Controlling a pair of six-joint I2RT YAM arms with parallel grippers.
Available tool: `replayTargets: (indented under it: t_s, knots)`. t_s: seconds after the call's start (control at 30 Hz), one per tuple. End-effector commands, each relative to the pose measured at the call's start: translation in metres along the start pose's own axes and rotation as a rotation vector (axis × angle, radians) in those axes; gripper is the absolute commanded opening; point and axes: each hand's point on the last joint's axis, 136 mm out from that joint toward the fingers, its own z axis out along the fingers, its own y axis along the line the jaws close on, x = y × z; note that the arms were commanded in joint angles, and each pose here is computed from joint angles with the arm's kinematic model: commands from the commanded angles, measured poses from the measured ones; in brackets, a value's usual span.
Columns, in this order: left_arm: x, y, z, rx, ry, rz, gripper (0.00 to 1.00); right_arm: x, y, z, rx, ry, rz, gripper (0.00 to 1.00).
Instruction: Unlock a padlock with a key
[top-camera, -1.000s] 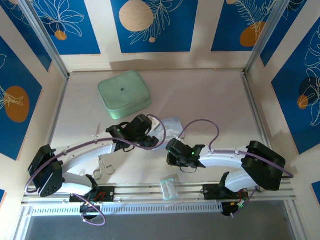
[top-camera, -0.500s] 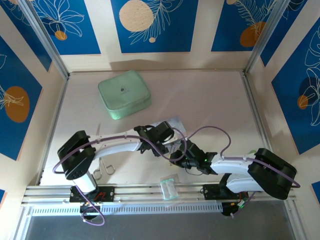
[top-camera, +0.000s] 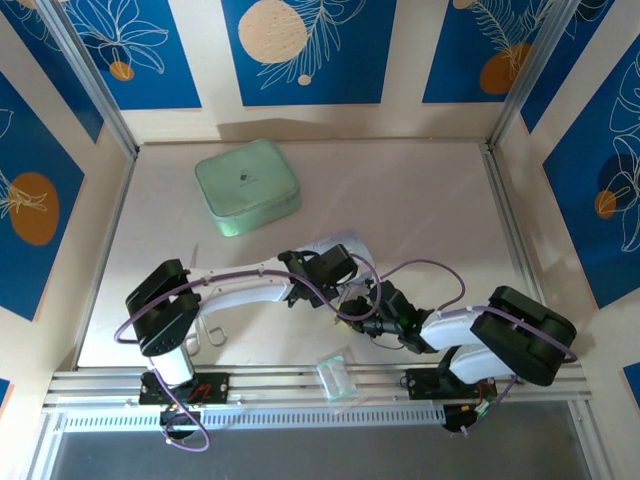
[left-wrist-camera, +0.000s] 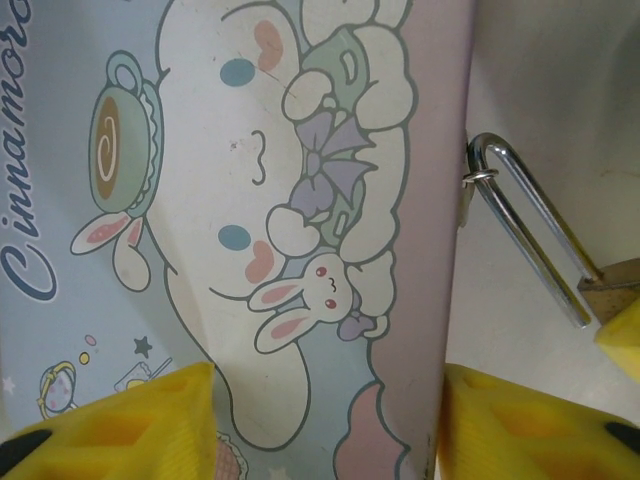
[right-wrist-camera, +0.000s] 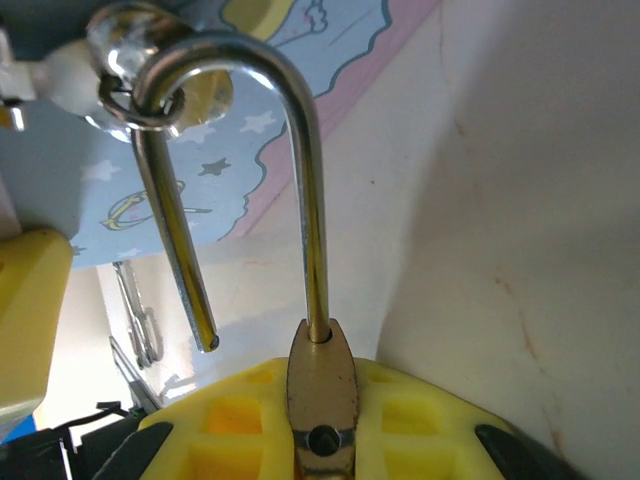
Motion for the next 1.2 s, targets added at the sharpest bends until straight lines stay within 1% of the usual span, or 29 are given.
replayTargets:
  t_s: [0.0, 0.13, 0.47, 0.87, 1.07, 1.17]
  knots:
    - [0.034, -0.044, 0.011, 0.188, 0.142, -0.010, 0.48, -0.028, -0.015, 0.010, 0.063, -0.163, 0.022, 0.06]
    - [0.035, -0.042, 0.012, 0.178, 0.163, -0.025, 0.48, -0.041, -0.004, 0.012, 0.018, -0.214, 0.047, 0.06]
    - [0.043, -0.045, 0.018, 0.169, 0.199, 0.002, 0.48, -0.060, 0.000, 0.025, -0.044, -0.245, 0.128, 0.06]
    - [0.053, -0.052, 0.019, 0.166, 0.214, 0.014, 0.48, -0.080, -0.009, 0.007, -0.021, -0.300, 0.126, 0.06]
    - [0.052, -0.057, 0.019, 0.177, 0.206, 0.008, 0.48, -0.096, 0.007, 0.000, -0.095, -0.331, 0.116, 0.06]
    - [0.052, -0.057, 0.019, 0.173, 0.211, 0.009, 0.48, -0.101, 0.010, -0.004, -0.100, -0.336, 0.115, 0.05]
